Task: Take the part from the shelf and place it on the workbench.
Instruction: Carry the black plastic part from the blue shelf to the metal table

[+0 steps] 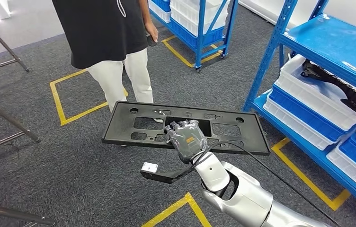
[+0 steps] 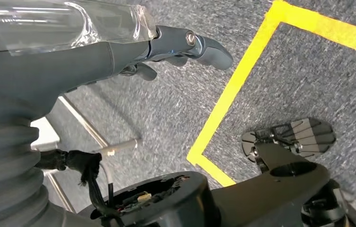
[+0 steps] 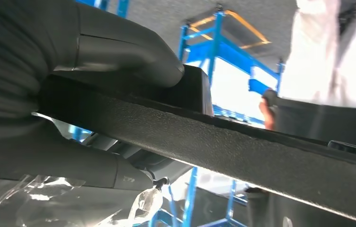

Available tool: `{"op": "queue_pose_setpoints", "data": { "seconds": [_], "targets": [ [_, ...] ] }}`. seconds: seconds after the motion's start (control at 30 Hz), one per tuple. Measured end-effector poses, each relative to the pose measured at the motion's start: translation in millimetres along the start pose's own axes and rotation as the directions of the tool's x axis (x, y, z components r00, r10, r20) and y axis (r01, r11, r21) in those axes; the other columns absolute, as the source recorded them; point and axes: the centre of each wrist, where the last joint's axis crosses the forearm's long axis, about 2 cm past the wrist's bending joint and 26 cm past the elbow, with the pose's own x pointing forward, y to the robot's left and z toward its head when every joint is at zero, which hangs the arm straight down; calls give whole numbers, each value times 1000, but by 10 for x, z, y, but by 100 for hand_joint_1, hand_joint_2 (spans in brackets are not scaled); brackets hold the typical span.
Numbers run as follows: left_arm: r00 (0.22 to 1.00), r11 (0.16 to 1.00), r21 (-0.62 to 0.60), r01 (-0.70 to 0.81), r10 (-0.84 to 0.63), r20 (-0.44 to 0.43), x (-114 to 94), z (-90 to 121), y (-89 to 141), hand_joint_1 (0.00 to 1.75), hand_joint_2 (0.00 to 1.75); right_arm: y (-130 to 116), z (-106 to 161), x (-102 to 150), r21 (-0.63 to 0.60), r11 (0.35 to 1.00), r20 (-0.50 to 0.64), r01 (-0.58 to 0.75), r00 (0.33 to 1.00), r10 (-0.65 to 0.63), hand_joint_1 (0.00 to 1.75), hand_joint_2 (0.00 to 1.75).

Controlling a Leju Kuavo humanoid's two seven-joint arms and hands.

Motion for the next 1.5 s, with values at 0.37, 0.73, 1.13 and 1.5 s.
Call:
{"op": "queue_pose_setpoints", "data": {
  "seconds": [0.37,0.73,1.13,1.5],
  "targets": [
    [1000,1000,6,-1,1,14,69,-7,27,0,175,-6,-5,1,6,1000,1,0,1000,0,175,175],
    [1000,1000,-8,1,-2,-5,-25,3,-11,0,175,-31,-15,4,7,1000,12,-2,1000,2,175,175],
    [1000,1000,-12,1,-1,-2,-6,0,-1,0,175,-13,3,7,13,1000,16,-3,1000,3,175,175],
    [1000,1000,-8,-1,1,7,43,-7,24,0,175,-81,-29,9,-2,1000,38,-19,999,19,175,175]
  ]
}}
